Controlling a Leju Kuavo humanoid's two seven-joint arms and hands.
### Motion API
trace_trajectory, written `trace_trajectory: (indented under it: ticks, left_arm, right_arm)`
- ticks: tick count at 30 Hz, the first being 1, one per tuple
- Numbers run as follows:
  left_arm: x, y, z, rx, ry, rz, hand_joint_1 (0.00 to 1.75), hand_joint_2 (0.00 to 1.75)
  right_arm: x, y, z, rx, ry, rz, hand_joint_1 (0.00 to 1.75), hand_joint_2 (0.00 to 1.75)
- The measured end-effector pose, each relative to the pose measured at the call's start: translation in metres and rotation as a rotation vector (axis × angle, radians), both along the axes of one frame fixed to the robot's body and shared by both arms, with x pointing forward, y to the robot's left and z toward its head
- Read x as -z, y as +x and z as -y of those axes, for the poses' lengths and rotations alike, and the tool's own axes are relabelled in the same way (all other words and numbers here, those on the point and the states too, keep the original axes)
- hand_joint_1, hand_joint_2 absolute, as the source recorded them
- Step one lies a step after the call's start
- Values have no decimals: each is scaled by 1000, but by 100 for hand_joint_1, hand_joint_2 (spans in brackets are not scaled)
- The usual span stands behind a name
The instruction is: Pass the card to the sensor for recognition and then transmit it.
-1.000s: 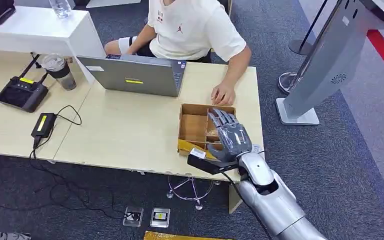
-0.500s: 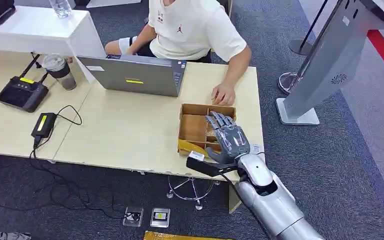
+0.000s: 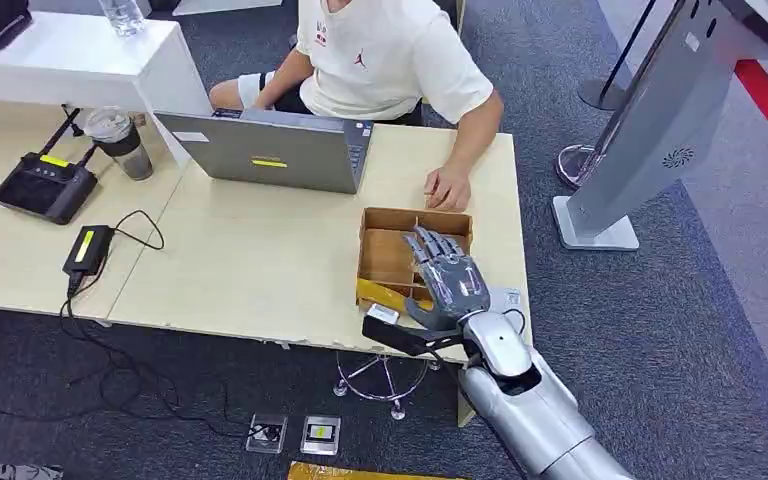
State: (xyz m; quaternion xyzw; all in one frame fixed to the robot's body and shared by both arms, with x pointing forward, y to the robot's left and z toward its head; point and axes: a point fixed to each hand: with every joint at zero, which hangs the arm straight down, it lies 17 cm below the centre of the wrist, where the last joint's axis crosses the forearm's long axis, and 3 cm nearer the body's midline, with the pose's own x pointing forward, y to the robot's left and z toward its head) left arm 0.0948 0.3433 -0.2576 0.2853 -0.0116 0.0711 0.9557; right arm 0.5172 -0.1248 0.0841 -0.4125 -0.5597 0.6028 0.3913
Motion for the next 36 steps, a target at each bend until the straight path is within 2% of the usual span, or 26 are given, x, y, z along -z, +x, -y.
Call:
trace_trajectory:
  ticks: [23, 32, 36]
  left_arm:
    - [1, -6, -1, -66, -9, 7, 0, 175]
    - [1, -7, 0, -72, -11, 1, 0, 175]
    - [1, -7, 0, -76, -12, 0, 0, 175]
  right_arm:
    - [12, 0, 18, 52, -13, -18, 2, 175]
    - [12, 0, 18, 50, -12, -18, 9, 175]
    - [15, -1, 19, 50, -14, -20, 17, 175]
